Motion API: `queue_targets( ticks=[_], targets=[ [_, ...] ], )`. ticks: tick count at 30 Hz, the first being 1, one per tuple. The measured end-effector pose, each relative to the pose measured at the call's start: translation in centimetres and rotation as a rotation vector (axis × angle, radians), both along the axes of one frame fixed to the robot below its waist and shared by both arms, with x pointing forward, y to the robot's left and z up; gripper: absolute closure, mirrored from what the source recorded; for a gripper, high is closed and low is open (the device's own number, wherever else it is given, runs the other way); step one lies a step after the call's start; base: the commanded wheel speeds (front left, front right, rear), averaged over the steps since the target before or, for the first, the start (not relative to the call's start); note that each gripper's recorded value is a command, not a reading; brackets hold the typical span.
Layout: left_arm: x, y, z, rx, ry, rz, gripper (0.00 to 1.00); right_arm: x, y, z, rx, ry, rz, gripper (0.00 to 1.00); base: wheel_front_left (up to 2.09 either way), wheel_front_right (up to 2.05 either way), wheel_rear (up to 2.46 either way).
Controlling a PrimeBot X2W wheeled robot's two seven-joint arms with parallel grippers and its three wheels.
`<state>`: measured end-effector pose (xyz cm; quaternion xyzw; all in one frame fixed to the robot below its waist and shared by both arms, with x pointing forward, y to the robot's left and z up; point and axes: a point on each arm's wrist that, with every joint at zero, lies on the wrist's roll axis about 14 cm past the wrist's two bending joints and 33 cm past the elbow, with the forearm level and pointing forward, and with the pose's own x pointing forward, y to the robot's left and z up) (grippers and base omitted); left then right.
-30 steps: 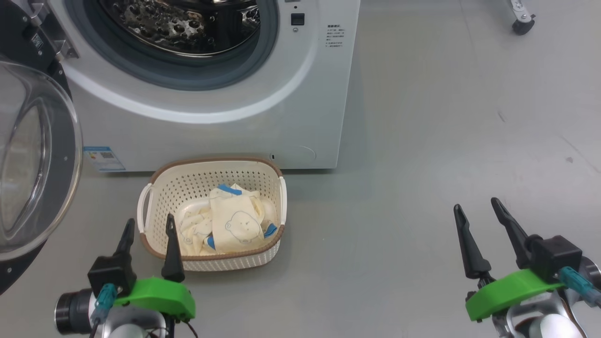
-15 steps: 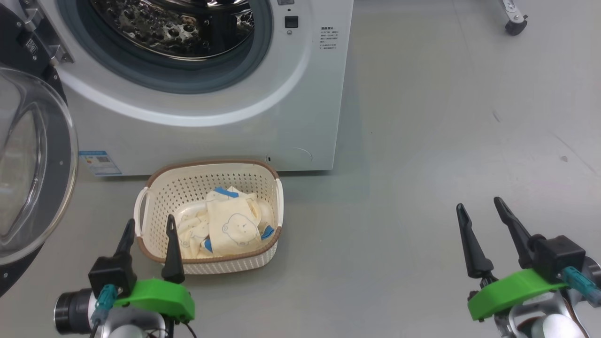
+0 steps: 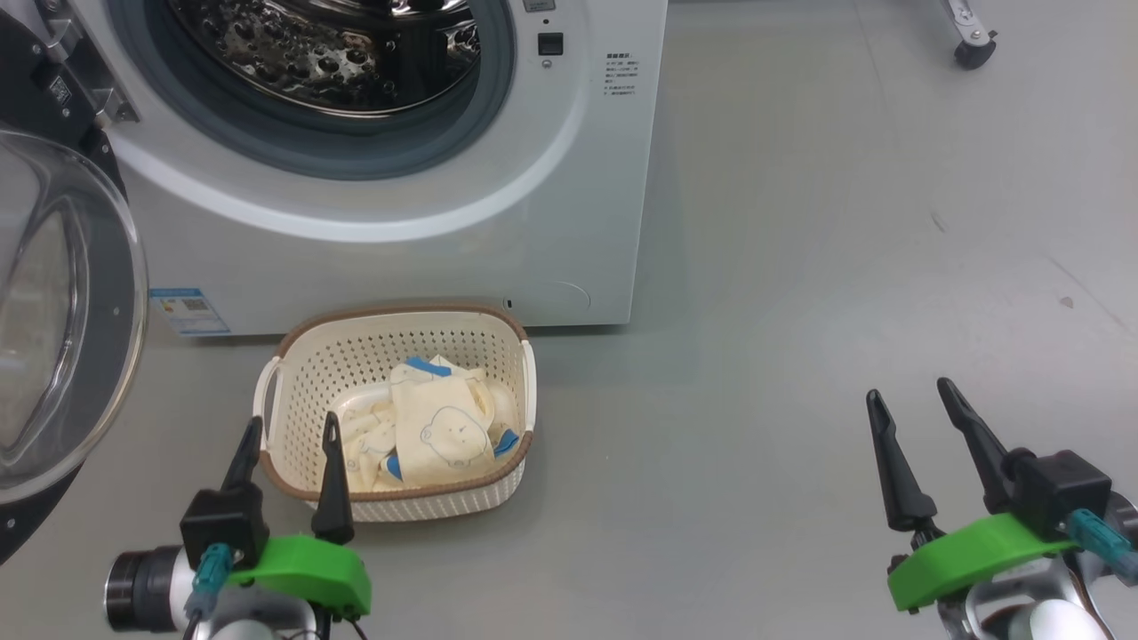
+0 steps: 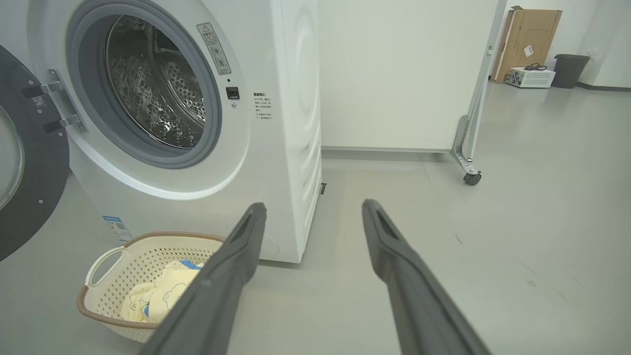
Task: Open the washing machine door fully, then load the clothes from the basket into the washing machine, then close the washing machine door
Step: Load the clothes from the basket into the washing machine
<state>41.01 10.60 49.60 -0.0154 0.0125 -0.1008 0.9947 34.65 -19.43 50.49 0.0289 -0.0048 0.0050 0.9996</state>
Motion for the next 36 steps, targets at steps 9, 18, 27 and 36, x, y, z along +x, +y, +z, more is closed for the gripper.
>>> queue_targets(
  ticks=[9, 18, 27, 36],
  targets=[
    [-0.12, -0.17, -0.24, 0.001, 0.008, -0.004, 0.00, -0.24, 0.01, -0.58, 0.001, 0.018, -0.001, 0.00, 1.69, -1.69, 0.00],
    [0.05, -0.07, -0.04, -0.003, 0.001, -0.001, 0.00, -0.03, 0.17, -0.72, 0.002, 0.021, 0.005, 0.00, 1.78, -1.76, -0.02],
    [0.38, -0.02, 0.44, -0.011, -0.019, 0.004, 0.00, 0.17, 0.28, -0.90, 0.002, 0.026, 0.009, 0.00, 0.58, -0.58, 0.00],
    [0.25, -0.19, 0.31, -0.014, -0.014, 0.000, 0.00, 0.14, 0.31, -0.92, 0.003, 0.027, 0.010, 0.00, 0.00, 0.00, 0.00]
  ],
)
